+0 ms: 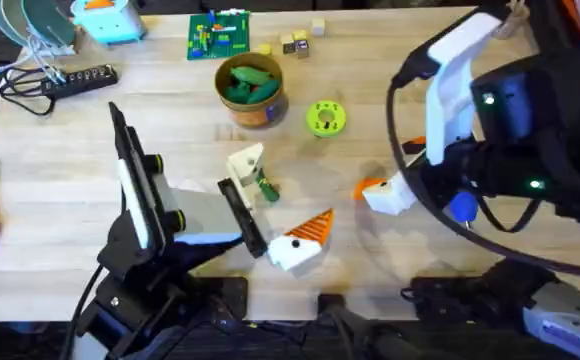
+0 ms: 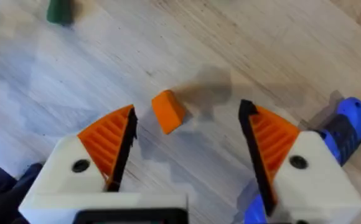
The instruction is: Pick up the gripper from the table and insert it into the empty holder that is missing its gripper. Then pick up a screw, insert it into the mounting hole, and use the screwdriver to tighten it. Finally, clean up the table by picking up the vegetable and placing it into the bucket.
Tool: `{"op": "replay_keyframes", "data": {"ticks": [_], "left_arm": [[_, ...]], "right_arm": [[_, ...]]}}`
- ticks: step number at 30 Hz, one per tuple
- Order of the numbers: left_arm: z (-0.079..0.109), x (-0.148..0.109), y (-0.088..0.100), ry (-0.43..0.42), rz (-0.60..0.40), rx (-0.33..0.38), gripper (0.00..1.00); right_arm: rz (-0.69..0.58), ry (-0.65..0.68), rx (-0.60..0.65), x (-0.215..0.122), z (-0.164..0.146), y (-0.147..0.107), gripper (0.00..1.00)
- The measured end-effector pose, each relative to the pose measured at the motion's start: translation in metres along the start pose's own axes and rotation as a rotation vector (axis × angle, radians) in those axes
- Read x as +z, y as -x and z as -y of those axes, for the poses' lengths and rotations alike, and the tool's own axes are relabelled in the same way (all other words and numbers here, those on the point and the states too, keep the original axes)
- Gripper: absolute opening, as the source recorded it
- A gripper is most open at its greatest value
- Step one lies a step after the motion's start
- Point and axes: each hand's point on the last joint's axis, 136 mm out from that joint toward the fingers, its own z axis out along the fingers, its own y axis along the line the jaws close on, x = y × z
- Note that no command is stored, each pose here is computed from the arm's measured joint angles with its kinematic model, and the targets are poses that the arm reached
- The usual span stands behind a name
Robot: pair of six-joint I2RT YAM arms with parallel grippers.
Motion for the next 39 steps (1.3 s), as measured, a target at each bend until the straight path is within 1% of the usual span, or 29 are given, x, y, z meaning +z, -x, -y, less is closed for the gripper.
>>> {"op": "replay_keyframes", "data": {"ticks": [6, 12, 16, 20, 25, 31, 33, 34, 35, 36, 37, 39], "left_arm": [[0.008, 0.000, 0.000, -0.048, -0.001, 0.000, 0.992], [0.010, 0.000, 0.000, -0.056, -0.001, 0.000, 0.993], [0.010, 0.000, 0.000, -0.059, -0.001, 0.000, 0.993], [0.010, 0.000, 0.000, -0.059, -0.001, 0.000, 0.993], [0.010, 0.000, 0.000, -0.059, -0.001, 0.000, 0.992], [0.010, 0.000, 0.000, -0.059, -0.001, -0.001, 0.993], [0.010, 0.000, 0.000, -0.059, -0.001, 0.000, 0.993], [0.010, 0.000, 0.000, -0.059, -0.001, 0.000, 0.993], [0.010, 0.000, 0.000, -0.059, -0.001, -0.001, 0.993], [0.010, 0.000, 0.000, -0.059, -0.001, 0.000, 0.993], [0.010, 0.000, 0.000, -0.059, -0.001, 0.000, 0.993], [0.010, 0.000, 0.000, -0.059, -0.001, -0.001, 0.993]], "right_arm": [[-0.087, -0.026, -0.073, 0.012, 0.005, -0.012, 0.993], [-0.166, -0.002, -0.172, 0.026, -0.001, -0.022, 0.990], [-0.212, 0.037, -0.236, 0.035, -0.010, -0.028, 0.934], [-0.248, 0.060, -0.261, 0.042, -0.015, -0.033, 0.849], [-0.260, 0.068, -0.269, 0.045, -0.016, -0.034, 0.640], [-0.240, 0.068, -0.271, 0.046, -0.016, -0.030, 0.495], [-0.240, 0.069, -0.273, 0.046, -0.017, -0.030, 0.359], [-0.239, 0.069, -0.276, 0.047, -0.017, -0.029, 0.215], [-0.238, 0.068, -0.277, 0.047, -0.016, -0.029, 0.100], [-0.236, 0.069, -0.275, 0.046, -0.017, -0.028, 0.031], [-0.236, 0.069, -0.275, 0.046, -0.016, -0.028, 0.014], [-0.235, 0.069, -0.277, 0.046, -0.017, -0.028, 0.015]]}}
